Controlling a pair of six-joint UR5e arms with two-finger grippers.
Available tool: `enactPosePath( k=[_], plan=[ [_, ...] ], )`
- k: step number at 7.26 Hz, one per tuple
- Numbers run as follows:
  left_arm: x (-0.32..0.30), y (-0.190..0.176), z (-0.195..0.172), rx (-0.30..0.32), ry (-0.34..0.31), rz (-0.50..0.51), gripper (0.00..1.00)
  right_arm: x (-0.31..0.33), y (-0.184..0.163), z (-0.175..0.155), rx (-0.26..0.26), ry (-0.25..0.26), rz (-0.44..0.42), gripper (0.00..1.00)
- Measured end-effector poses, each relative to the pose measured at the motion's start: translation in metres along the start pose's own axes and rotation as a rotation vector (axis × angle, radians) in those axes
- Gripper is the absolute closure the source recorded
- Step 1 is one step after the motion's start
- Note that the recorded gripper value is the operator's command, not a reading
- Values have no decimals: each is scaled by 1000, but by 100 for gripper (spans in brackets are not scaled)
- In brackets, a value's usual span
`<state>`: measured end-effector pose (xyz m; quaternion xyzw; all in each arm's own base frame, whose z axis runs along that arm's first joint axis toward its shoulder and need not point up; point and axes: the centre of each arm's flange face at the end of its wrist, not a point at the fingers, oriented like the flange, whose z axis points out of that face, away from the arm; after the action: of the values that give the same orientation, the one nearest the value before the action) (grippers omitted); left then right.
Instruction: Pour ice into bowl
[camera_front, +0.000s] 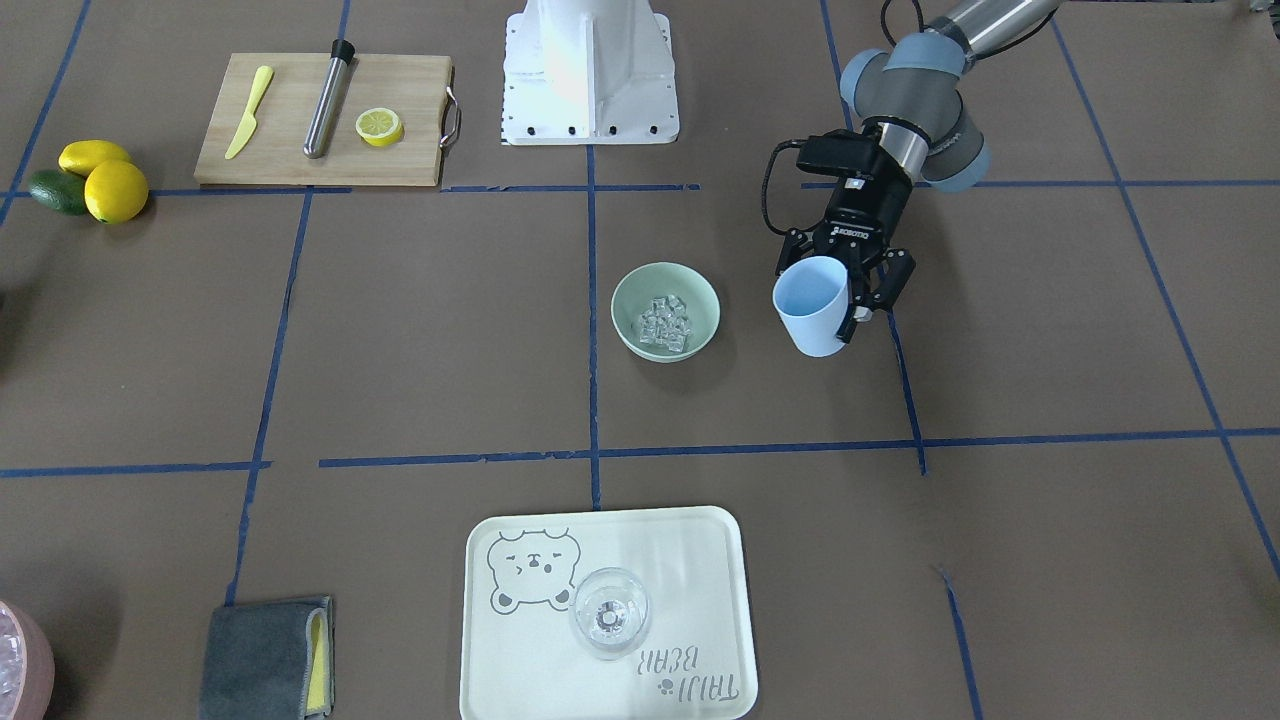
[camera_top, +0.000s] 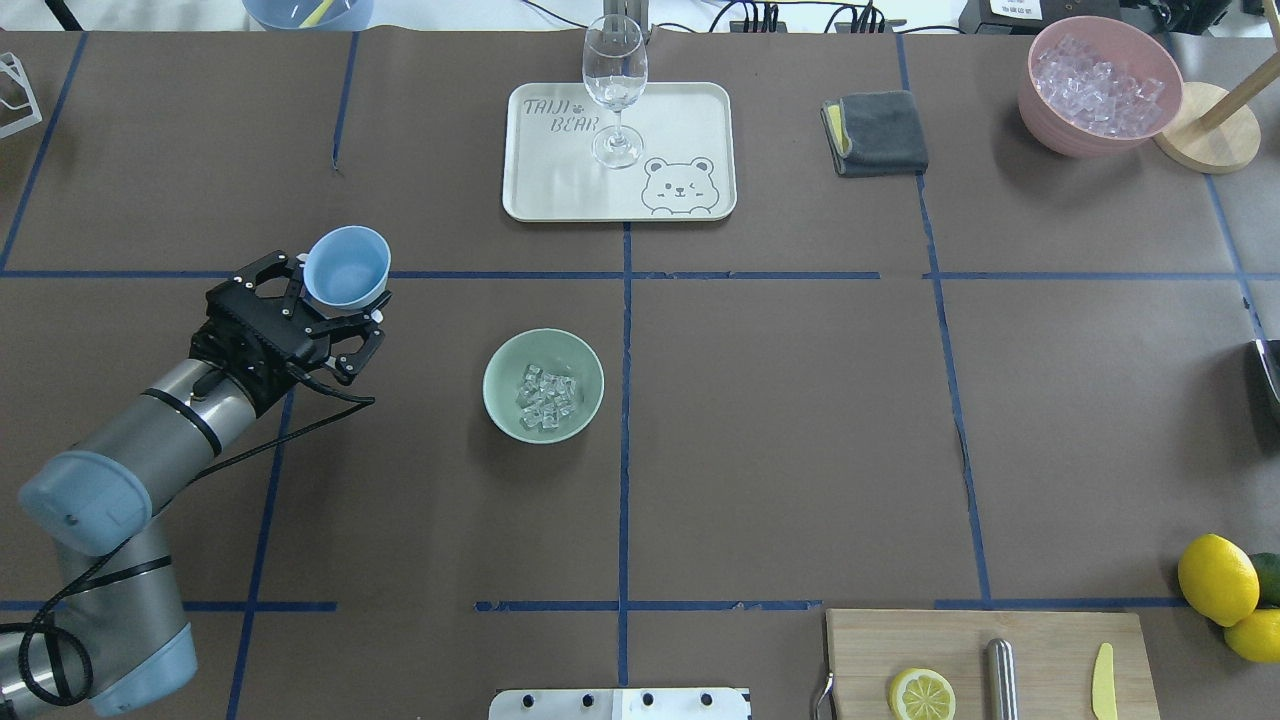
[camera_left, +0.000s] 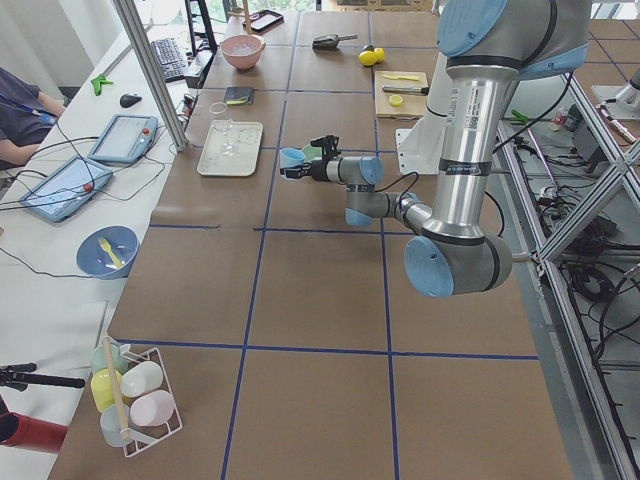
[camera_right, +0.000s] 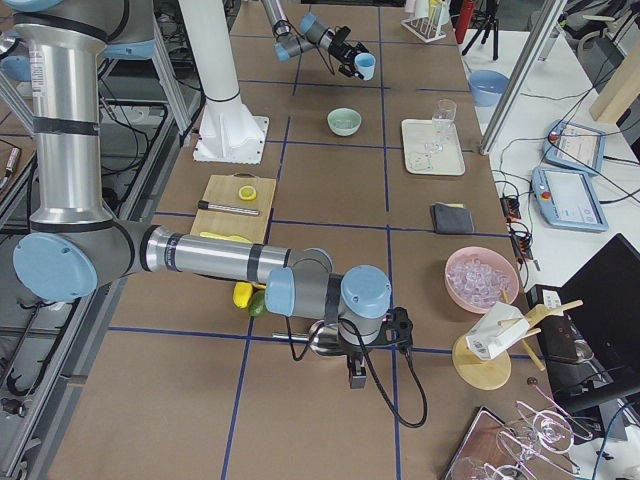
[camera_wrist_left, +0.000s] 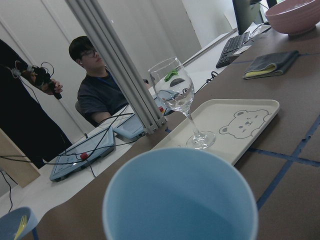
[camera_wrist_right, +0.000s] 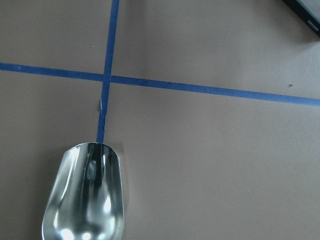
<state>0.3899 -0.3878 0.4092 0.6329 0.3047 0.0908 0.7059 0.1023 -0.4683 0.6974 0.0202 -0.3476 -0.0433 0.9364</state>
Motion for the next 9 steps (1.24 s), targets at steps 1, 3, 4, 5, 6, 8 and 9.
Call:
enactPosePath(
  k=[1,3,4,5,6,8,9],
  plan=[
    [-16,18,-9,-30,-21,-130,100,0,0,0,-1,1,0,0],
    [-54,60,-33,-64,-126,-316,100,0,1,0,4,2,-5,0],
    [-75,77,-46,-41,-205,-338,100,1,1,1,7,2,-7,0],
    [-91,100,-52,-33,-257,-368,100,1,3,2,9,3,-9,0],
    [-102,126,-55,-39,-295,-402,100,2,4,3,10,3,-11,0],
    [-103,151,-58,-77,-297,-417,100,2,6,3,10,3,-12,0],
    [-99,160,-58,-103,-281,-424,100,3,7,3,12,3,-12,0]
  ],
)
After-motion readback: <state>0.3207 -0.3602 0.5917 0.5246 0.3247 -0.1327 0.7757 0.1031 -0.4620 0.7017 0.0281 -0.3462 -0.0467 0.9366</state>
